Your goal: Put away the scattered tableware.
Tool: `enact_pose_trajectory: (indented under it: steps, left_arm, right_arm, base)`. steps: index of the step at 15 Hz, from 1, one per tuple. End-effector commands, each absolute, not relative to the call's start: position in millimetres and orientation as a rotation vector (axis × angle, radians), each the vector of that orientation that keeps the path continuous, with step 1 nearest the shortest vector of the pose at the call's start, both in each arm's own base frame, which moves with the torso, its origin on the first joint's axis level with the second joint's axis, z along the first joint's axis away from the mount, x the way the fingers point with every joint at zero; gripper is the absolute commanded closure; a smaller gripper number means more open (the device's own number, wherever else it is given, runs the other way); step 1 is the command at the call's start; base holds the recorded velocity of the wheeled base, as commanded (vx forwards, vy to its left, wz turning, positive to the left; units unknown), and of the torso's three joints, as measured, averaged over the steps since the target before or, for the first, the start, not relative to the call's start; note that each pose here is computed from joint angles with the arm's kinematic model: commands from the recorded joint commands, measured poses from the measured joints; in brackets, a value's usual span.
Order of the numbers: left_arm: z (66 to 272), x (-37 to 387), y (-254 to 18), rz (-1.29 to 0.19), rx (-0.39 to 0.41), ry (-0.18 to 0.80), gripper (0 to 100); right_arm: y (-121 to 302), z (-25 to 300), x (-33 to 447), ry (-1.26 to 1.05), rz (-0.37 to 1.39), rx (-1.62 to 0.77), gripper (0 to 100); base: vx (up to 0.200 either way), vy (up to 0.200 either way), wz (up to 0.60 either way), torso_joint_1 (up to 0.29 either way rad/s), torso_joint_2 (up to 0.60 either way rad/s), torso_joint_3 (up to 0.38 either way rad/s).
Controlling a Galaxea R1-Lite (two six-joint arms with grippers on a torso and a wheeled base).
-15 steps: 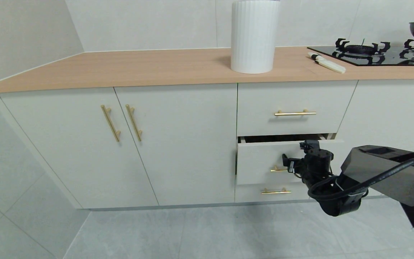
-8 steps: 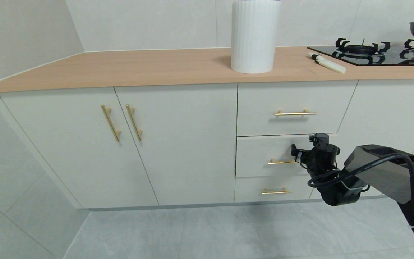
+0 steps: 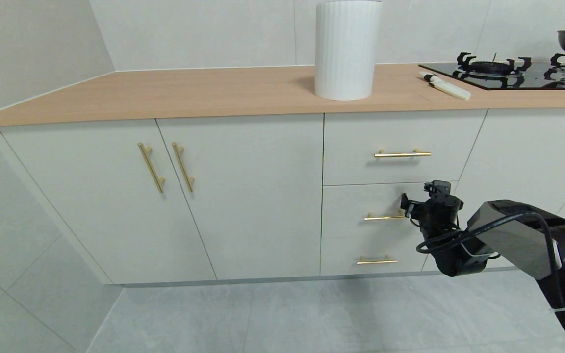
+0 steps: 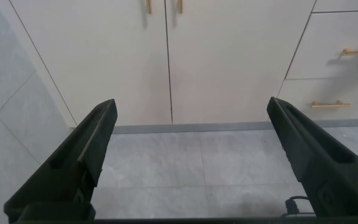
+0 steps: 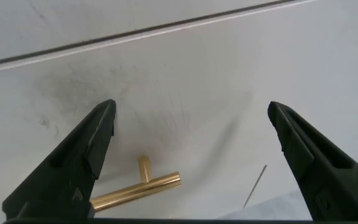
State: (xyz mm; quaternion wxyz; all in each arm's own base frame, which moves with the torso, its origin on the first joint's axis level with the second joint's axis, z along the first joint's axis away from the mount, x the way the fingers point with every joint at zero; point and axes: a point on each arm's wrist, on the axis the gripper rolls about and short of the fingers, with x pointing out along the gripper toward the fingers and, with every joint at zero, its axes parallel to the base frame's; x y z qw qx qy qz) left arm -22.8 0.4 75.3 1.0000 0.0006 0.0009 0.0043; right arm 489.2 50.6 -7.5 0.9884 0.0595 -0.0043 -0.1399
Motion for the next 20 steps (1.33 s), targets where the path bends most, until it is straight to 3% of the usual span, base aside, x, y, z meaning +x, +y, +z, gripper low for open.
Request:
enact_pose_trajectory:
  steps: [1, 6, 9, 14, 20]
  left_arm:
    - [75.3, -22.8, 0.4, 0.009, 0.002, 0.002, 0]
    - [75.3, -22.8, 0.4, 0.009, 0.002, 0.002, 0]
    - [75.3, -22.8, 0.4, 0.009, 0.002, 0.002, 0]
    - [75.3, -22.8, 0.4, 0.009, 0.002, 0.002, 0]
    - [75.3, -22.8, 0.4, 0.009, 0.002, 0.002, 0]
  right_arm:
    - [47.1, -8.0, 491.0, -0.016, -0.29, 0.121, 0]
    - [46.8, -2.3, 476.2, 0.021, -0.29, 0.11, 0]
    - [47.7, 20.0, 431.8, 0.095, -0.278, 0.09, 0]
    - [37.6, 86.1, 292.7, 0.11, -0.235, 0.086, 0]
    - [10.5, 166.8, 135.5, -0.204, -0.255, 0.018, 0]
  base:
    - [0.0, 0.0, 0.0, 0.0, 0.0, 0.0]
    - [0.0, 0.0, 0.0, 0.0, 0.0, 0.0]
    - [0.0, 0.0, 0.0, 0.0, 0.0, 0.0]
    - [0.0, 0.0, 0.0, 0.0, 0.0, 0.0]
    - [0.0, 0.0, 0.0, 0.0, 0.0, 0.0]
